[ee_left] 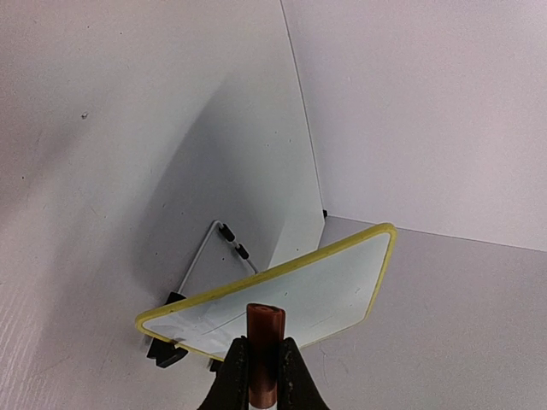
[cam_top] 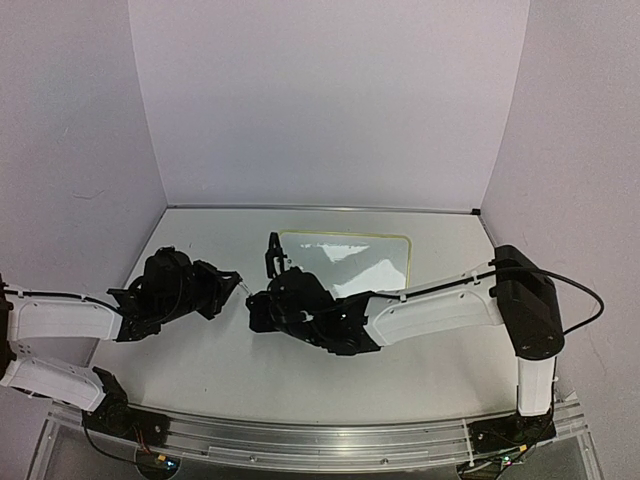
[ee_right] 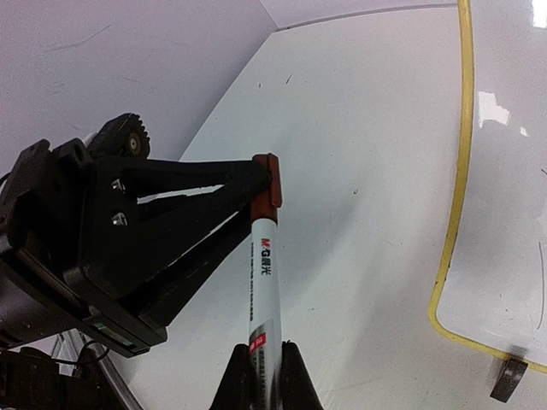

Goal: Write a sentence on the whiteboard
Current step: Pass from the left arm to the right

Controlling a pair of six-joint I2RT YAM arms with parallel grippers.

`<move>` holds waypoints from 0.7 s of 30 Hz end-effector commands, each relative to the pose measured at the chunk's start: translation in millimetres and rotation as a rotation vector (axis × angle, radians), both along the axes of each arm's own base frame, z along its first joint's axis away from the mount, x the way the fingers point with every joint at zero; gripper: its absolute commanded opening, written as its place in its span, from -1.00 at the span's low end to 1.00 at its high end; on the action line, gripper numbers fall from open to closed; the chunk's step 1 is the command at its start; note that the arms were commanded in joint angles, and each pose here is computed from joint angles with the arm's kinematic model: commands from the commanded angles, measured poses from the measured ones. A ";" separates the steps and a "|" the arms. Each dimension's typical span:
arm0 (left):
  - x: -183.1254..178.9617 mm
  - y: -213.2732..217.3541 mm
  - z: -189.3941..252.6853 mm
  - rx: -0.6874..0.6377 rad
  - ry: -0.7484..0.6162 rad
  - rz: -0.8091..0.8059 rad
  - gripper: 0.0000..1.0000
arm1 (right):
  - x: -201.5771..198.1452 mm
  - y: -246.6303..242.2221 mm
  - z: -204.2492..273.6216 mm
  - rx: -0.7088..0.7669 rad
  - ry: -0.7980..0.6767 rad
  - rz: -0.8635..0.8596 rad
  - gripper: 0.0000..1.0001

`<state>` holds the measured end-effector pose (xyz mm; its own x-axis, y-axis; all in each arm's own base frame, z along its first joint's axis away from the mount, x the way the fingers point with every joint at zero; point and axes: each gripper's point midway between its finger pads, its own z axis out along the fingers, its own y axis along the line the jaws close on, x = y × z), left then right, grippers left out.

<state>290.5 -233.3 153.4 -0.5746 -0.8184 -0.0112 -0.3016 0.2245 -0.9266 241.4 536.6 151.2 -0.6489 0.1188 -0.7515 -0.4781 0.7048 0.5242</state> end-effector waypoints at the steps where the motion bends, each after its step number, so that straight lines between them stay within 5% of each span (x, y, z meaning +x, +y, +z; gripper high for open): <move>1: -2.6 -1.5 7.0 -0.010 -0.037 -0.018 -0.86 | 1.6 -5.0 15.7 0.008 -0.041 -0.023 -1.00; 7: -7.6 -13.7 20.0 0.086 -0.109 -0.152 0.27 | -4.0 -30.3 38.1 -0.061 -0.113 0.009 -1.00; 10: -13.2 -17.3 25.7 0.204 -0.138 -0.268 0.66 | -8.1 -48.0 46.4 -0.142 -0.113 0.058 -1.00; 14: -13.4 -16.9 40.3 0.279 -0.228 -0.416 0.80 | -18.3 -76.4 52.4 -0.213 -0.089 0.144 -1.00; 21: -32.3 -36.1 81.8 0.351 -0.524 -0.719 0.85 | -18.5 -122.9 66.3 -0.116 0.050 0.318 -1.00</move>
<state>285.3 -245.9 194.2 -0.8117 -0.4323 -0.3927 0.1131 0.5434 -0.8318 234.3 435.4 227.3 -0.6292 -0.0704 -0.7740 -0.6104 0.6613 0.4360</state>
